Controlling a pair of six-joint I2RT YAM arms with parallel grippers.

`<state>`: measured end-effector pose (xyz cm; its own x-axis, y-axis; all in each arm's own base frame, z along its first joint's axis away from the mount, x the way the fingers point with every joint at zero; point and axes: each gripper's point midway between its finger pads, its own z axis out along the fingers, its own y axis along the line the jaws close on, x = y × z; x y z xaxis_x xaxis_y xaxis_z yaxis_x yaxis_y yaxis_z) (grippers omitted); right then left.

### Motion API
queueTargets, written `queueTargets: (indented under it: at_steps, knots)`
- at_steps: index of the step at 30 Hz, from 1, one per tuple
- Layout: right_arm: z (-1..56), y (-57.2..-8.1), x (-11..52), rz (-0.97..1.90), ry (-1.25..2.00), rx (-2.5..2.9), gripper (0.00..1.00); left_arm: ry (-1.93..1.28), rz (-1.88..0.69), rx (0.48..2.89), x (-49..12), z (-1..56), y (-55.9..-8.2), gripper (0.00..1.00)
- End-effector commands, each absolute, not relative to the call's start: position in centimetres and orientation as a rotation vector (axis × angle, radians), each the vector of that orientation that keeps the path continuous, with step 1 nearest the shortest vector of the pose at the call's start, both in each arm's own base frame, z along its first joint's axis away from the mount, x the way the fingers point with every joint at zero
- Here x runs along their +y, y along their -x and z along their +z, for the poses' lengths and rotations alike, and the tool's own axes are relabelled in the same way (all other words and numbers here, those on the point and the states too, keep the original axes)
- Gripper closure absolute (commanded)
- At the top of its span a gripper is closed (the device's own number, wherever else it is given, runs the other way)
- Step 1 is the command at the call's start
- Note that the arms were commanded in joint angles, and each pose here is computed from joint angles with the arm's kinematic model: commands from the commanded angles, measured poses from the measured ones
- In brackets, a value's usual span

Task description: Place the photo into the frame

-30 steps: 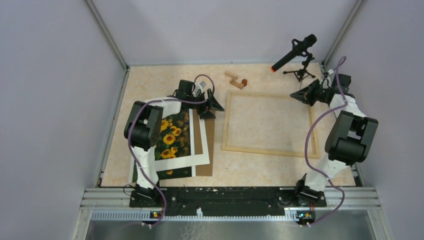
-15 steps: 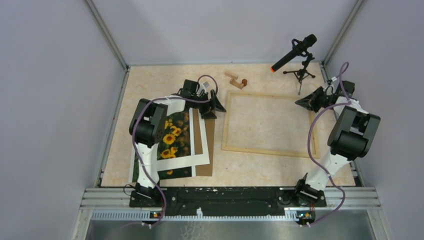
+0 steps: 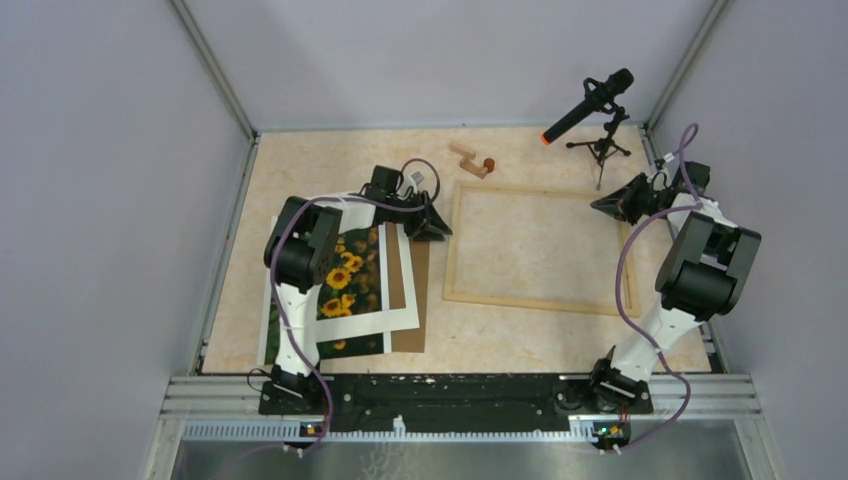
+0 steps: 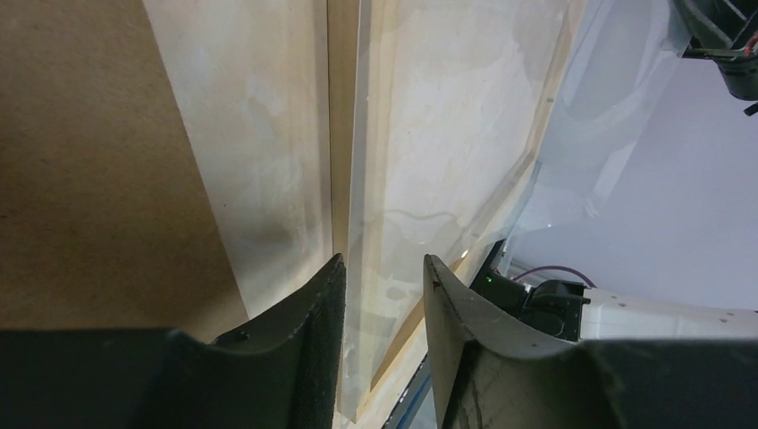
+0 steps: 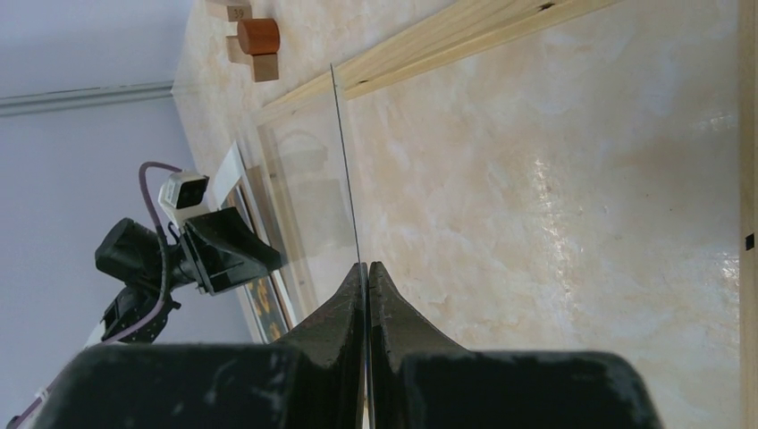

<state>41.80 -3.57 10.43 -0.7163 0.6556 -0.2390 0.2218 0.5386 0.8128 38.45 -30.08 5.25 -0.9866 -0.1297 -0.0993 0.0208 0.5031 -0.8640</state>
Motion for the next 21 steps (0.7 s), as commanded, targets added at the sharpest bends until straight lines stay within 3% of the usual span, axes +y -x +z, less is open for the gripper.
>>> queueTargets:
  at_steps: [1,5,16,21]
  knots:
    - [11.3,-42.4,-3.9,1.082,-0.656,2.212,1.00,0.044,-1.522,2.575,-30.5,5.6,-37.7,0.58]
    - [11.5,-42.5,-4.0,1.079,-0.652,2.208,1.00,0.036,-1.502,2.612,-30.6,5.0,-36.7,0.63]
    - [10.7,-42.5,-4.6,1.020,-0.670,2.245,1.00,0.039,-1.529,2.589,-31.2,6.1,-36.9,0.98]
    - [10.6,-42.7,-5.0,0.999,-0.681,2.251,1.00,0.005,-1.557,2.568,-32.2,7.0,-36.4,1.00]
